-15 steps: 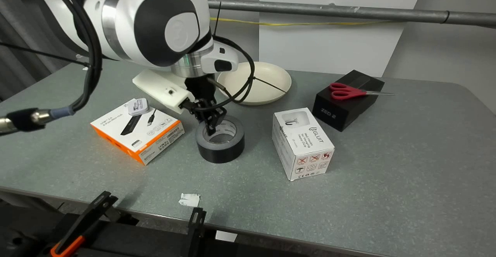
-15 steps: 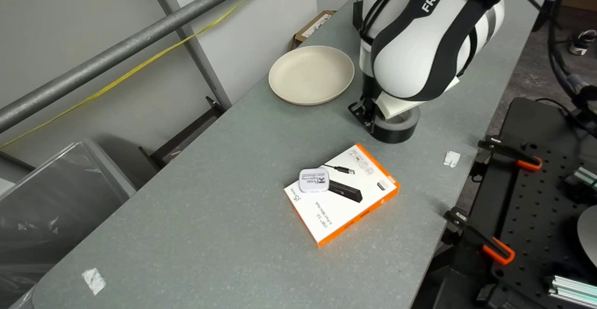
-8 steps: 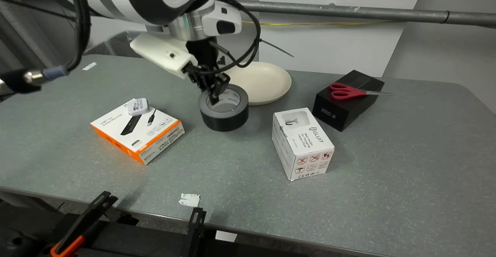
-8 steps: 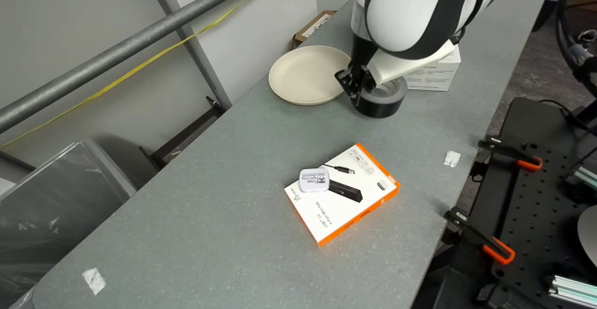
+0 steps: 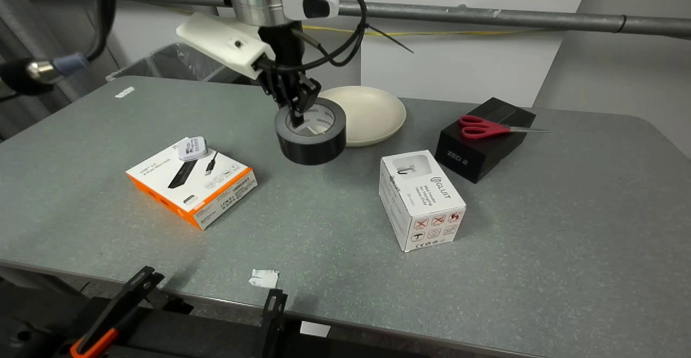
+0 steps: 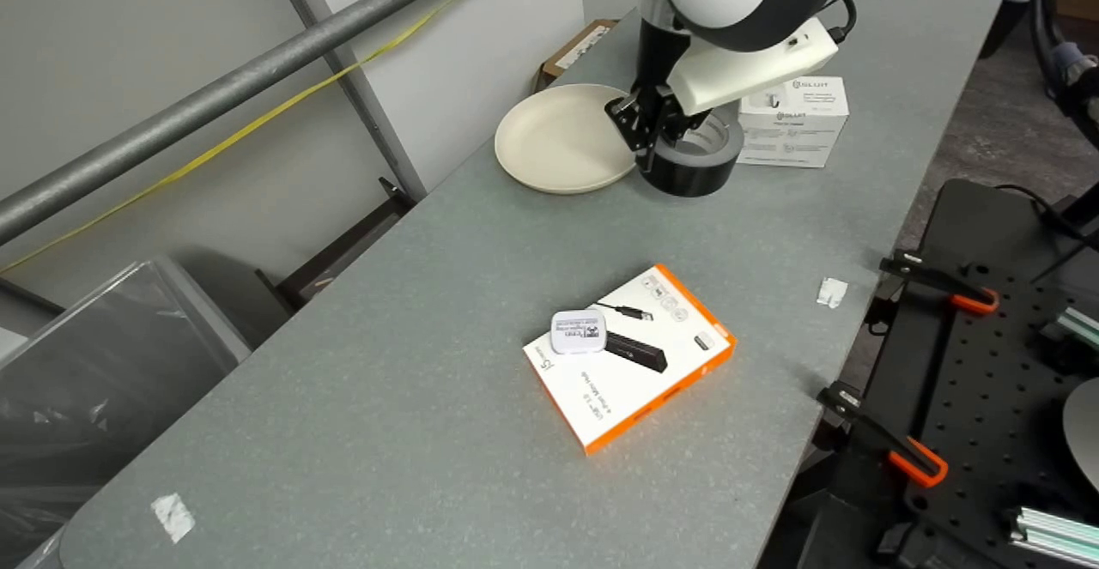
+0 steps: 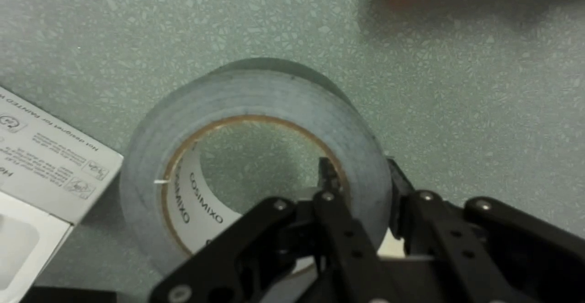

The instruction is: Put the masking tape on the plate

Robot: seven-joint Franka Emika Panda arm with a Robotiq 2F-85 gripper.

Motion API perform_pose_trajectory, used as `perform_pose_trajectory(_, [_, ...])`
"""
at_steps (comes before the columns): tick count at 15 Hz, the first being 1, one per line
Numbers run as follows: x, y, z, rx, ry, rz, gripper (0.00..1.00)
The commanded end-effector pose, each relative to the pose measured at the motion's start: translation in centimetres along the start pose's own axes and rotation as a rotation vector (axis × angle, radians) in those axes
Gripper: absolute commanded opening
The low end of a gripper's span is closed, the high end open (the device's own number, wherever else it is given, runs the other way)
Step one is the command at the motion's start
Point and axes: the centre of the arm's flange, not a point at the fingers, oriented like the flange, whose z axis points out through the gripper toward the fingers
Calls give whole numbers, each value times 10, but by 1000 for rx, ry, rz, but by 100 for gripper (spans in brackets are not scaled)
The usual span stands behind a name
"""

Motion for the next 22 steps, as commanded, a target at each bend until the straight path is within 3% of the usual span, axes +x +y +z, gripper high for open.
perform_pose_trajectory(1, [22,-8,-8,34,51,39,6])
perform_pose_trajectory(5, [76,-29,-21,68,140,76,6])
perform_pose_trajectory(10, [139,-56,2,77,178,158,6])
perform_pose_trajectory(22, [187,-70,87,35,173,241,6])
